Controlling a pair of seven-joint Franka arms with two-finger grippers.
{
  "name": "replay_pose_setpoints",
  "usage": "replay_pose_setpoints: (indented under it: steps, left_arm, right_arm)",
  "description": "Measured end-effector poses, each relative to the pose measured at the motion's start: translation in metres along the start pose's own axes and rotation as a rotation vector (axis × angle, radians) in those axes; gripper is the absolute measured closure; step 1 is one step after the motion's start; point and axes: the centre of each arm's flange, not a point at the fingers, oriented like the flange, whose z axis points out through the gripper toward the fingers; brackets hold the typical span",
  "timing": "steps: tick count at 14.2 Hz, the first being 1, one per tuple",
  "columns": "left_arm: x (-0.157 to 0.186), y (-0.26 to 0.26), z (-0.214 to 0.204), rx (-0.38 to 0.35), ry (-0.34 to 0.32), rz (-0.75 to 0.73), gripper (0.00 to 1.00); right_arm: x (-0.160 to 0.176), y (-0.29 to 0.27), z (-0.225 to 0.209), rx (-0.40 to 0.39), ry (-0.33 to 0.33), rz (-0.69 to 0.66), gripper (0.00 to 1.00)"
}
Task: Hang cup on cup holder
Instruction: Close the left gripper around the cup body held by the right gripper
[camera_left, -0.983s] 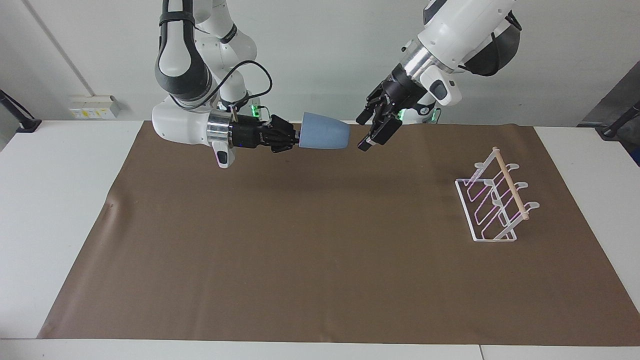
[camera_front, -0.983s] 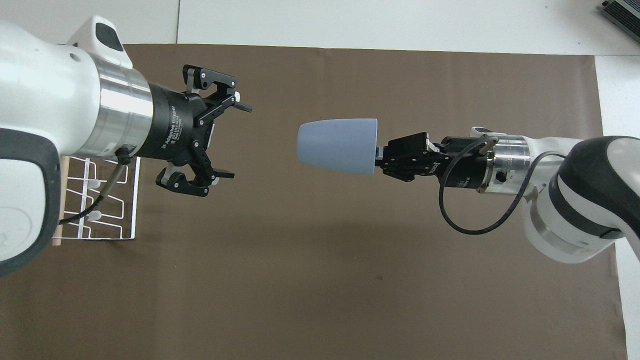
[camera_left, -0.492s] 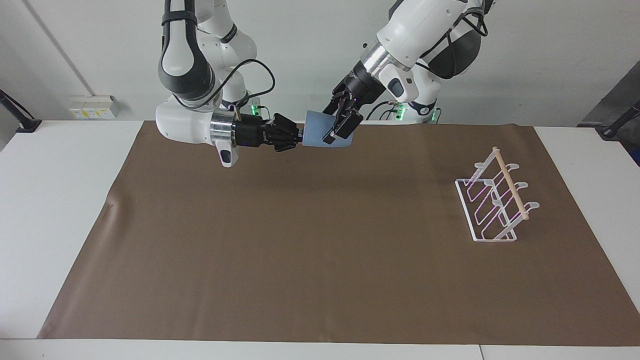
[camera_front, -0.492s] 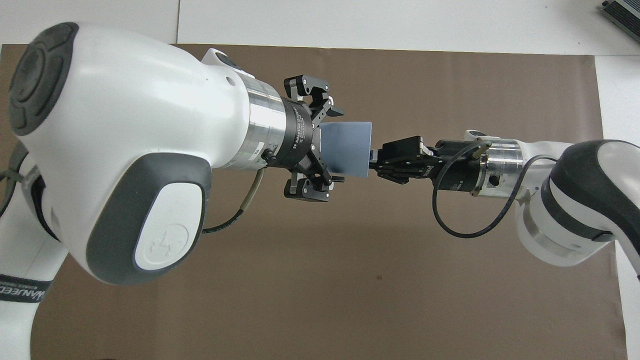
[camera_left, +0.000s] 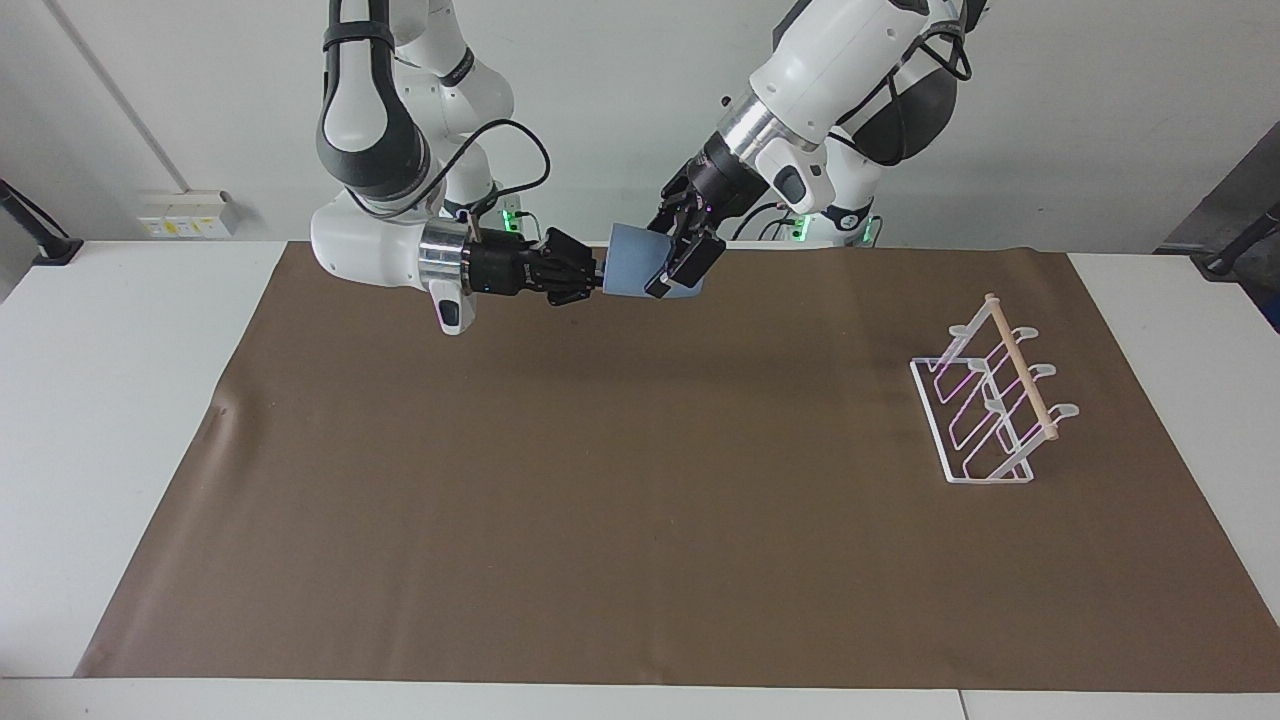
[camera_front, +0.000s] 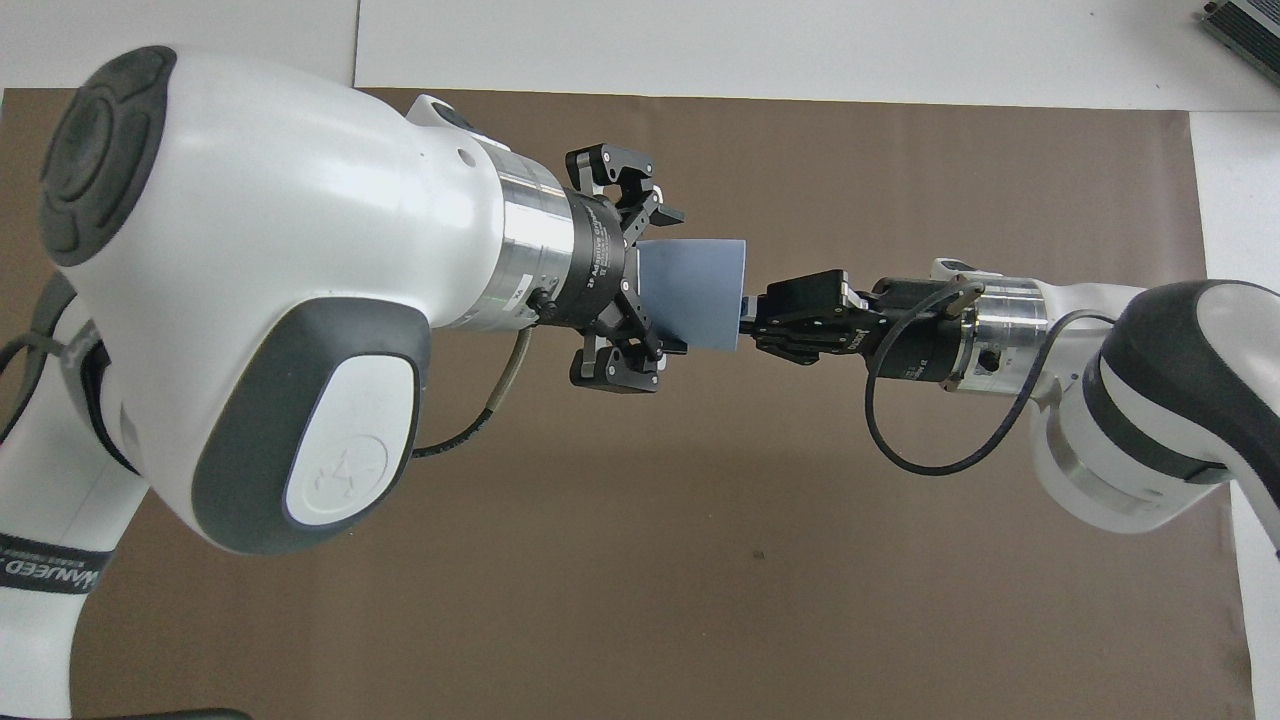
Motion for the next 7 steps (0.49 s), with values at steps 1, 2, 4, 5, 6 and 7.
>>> replay_pose_setpoints:
  steps: [1, 2, 4, 5, 6, 7]
  left_arm:
    - [0.0004, -0.0007, 0.0011, 0.003, 0.007, -0.009, 0.10]
    - [0.0002, -0.0011, 0.0014, 0.001, 0.014, -0.007, 0.19]
    - [-0.0012, -0.0023, 0.0012, -0.005, 0.025, 0.001, 0.19]
    - [-0.0015, -0.0026, 0.0003, -0.008, 0.028, 0.003, 0.19]
    - [-0.0017, -0.0029, -0.0007, -0.010, 0.029, 0.004, 0.19]
    - [-0.0020, -0.0031, -0.0017, -0.012, 0.030, 0.006, 0.19]
  right_arm:
    - [0.0011, 0.0003, -0.0011, -0.001, 0.010, 0.000, 0.95]
    - [0.0018, 0.0012, -0.0020, -0.002, 0.016, 0.000, 0.95]
    - [0.0016, 0.0022, -0.0015, 0.003, 0.018, -0.007, 0.95]
    - [0.0014, 0.0021, -0.0009, 0.007, 0.018, -0.010, 0.95]
    - [0.0012, 0.0018, -0.0004, 0.010, 0.018, -0.011, 0.95]
    - [0.0011, 0.0015, 0.0001, 0.012, 0.018, -0.011, 0.95]
